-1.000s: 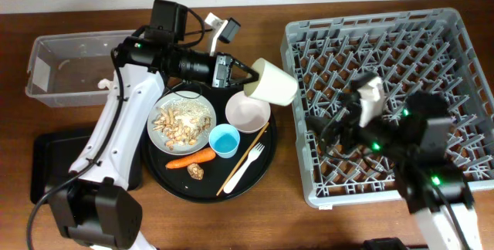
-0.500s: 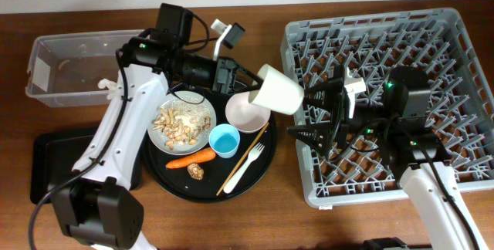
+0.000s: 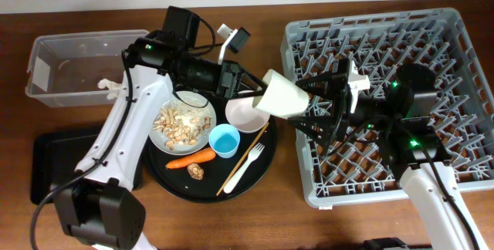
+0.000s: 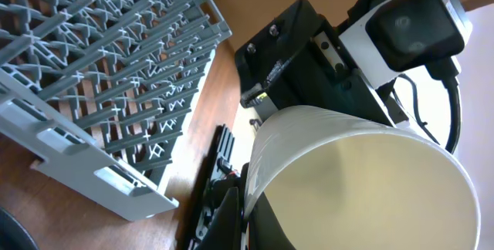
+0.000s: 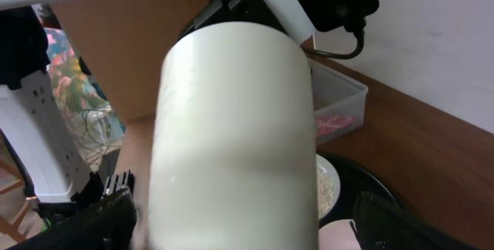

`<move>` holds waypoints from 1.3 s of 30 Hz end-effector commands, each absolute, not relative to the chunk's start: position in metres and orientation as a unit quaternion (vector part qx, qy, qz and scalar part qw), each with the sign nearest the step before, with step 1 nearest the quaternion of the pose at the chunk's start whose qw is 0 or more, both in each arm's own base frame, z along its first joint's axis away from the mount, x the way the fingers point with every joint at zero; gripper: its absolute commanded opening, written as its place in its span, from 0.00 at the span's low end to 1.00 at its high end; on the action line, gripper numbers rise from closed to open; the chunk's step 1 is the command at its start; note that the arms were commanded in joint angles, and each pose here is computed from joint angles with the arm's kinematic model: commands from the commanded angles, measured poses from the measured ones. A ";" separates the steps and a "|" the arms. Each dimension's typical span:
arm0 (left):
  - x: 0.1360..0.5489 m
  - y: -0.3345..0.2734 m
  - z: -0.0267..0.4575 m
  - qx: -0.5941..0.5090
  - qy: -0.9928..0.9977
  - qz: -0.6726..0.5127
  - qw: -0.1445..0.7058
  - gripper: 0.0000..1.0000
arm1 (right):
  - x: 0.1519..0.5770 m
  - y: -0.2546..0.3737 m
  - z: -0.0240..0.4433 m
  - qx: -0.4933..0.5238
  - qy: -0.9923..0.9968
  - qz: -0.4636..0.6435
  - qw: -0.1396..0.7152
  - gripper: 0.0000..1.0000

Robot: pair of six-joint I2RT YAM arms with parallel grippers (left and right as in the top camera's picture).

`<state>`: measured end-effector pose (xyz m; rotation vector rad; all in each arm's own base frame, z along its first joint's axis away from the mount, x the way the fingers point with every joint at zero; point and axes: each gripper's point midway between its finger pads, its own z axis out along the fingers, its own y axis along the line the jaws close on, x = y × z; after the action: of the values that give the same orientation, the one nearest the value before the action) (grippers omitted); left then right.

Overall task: Sort waste into correct bins and load items into the dishwasher rack
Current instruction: 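Hand the white cup from left gripper to right gripper, then place the white cup in the rack's right side with right gripper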

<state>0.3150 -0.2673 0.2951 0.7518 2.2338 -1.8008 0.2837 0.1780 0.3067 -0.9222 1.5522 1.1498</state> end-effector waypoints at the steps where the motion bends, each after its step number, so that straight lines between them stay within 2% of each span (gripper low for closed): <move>1: 0.311 -0.272 0.300 0.262 0.739 -0.615 0.085 0.00 | 0.285 0.179 0.312 -0.378 0.635 0.472 0.482 0.91; 5: 0.311 -0.272 0.300 0.262 0.738 -0.616 0.084 0.00 | 0.285 0.179 0.312 -0.377 0.635 0.472 0.482 0.82; 8: 0.311 -0.272 0.300 0.262 0.738 -0.616 0.084 0.00 | 0.285 0.179 0.312 -0.375 0.636 0.473 0.480 0.65; 12: 0.311 -0.272 0.300 0.263 0.738 -0.615 0.085 0.02 | 0.285 0.179 0.312 -0.375 0.637 0.474 0.480 0.63; 16: 0.315 -0.271 0.291 0.262 0.755 -0.594 0.091 0.21 | 0.285 0.179 0.312 -0.356 0.647 0.487 0.466 0.59; 18: 0.320 -0.268 0.281 0.259 0.776 -0.567 0.098 0.23 | 0.285 0.179 0.311 -0.350 0.652 0.491 0.460 0.53; 19: 0.323 -0.266 0.275 0.257 0.788 -0.550 0.101 0.27 | 0.285 0.179 0.310 -0.347 0.654 0.492 0.458 0.52; 22: 0.338 -0.249 0.244 0.241 0.846 -0.463 0.113 0.32 | 0.299 0.172 0.295 -0.297 0.700 0.469 0.449 0.50; 25: 0.352 -0.218 0.218 0.212 0.895 -0.374 0.115 0.32 | 0.313 0.156 0.274 -0.241 0.750 0.432 0.439 0.49; 28: 0.363 -0.160 0.190 0.158 0.947 -0.261 0.103 0.32 | 0.325 0.122 0.252 -0.158 0.809 0.385 0.416 0.43; 32: 0.370 -0.098 0.172 0.109 0.980 -0.138 0.094 0.30 | 0.330 0.068 0.241 -0.052 0.868 0.307 0.387 0.43; 35: 0.370 -0.055 0.165 0.075 0.993 -0.051 0.082 0.30 | 0.323 0.017 0.243 0.036 0.906 0.215 0.362 0.43; 39: 0.369 -0.035 0.164 0.054 0.995 -0.029 0.078 0.31 | 0.302 -0.040 0.259 0.132 0.926 0.129 0.329 0.43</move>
<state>0.3649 -0.0664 0.1666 0.2309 2.9665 -0.2878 0.3063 0.0173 0.2392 0.1650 2.4073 0.6359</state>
